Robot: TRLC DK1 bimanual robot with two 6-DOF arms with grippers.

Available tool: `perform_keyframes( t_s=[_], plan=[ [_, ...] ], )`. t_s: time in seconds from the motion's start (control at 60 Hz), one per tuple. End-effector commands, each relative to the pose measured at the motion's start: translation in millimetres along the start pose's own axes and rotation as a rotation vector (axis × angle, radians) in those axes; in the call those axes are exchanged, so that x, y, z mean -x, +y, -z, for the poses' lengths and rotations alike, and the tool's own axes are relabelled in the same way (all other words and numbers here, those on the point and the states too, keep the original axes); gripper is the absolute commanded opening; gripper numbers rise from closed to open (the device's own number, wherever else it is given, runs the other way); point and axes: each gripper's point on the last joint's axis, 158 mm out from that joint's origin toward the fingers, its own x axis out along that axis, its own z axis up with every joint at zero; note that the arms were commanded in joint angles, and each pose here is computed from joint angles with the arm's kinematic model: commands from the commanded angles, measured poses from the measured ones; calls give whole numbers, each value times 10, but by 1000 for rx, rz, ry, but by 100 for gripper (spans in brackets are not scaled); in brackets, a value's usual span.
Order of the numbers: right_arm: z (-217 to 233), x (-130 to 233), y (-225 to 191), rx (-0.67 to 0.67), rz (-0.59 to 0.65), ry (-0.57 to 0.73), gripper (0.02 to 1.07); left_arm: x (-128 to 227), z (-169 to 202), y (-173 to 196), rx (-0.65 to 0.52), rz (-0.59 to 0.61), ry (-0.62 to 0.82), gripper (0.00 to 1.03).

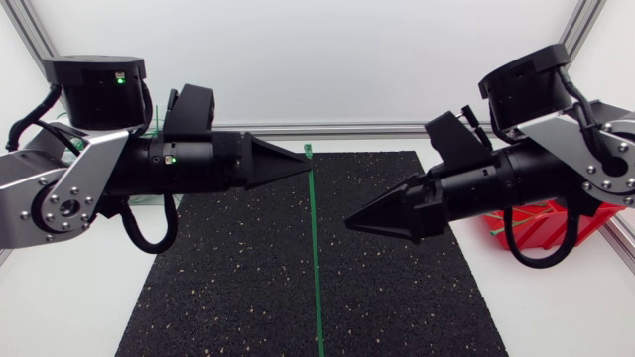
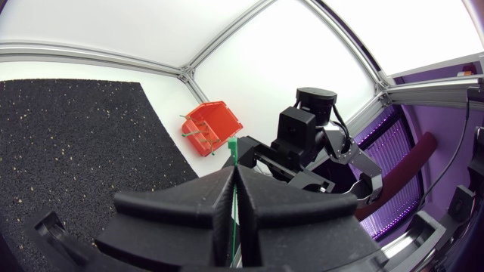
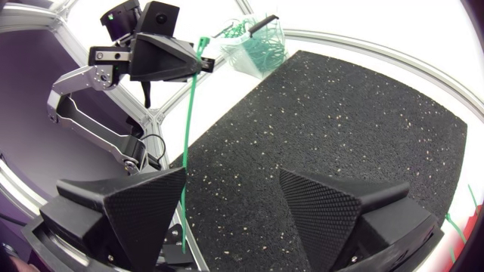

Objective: Take a green cable tie from the red box, thread the tail through the head to close it, then place it in the transparent bin on the left.

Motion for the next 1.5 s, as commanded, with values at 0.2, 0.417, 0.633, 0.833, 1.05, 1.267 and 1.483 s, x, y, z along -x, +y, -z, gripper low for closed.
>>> perform_keyframes(
  t_s=[0.2, 0.417, 0.633, 0.833, 1.05, 1.267, 1.483],
  plan=[
    [154, 6, -635, 125, 335, 175, 103, 65, -106, -52, -16, -7, -19, 4],
    [405, 31, -607, 353, 370, 440, 97, 68, -111, -45, -11, -17, -20, 4],
    [552, -112, -228, 461, 212, 430, 83, 31, -105, -28, -23, -27, -16, 4],
    [776, -195, -307, 573, 269, 535, 104, 13, -126, -7, -17, -45, 2, 4],
    [470, -199, -434, 832, 457, 373, 104, 4, -190, 46, -1, -61, 8, 4],
    [105, -36, -498, 1224, 723, 284, 104, 0, -207, 94, 14, -72, 15, 4],
    [-124, -70, -374, 1698, 882, 223, 103, 10, -244, 122, 24, -74, 19, 4]
  ],
)
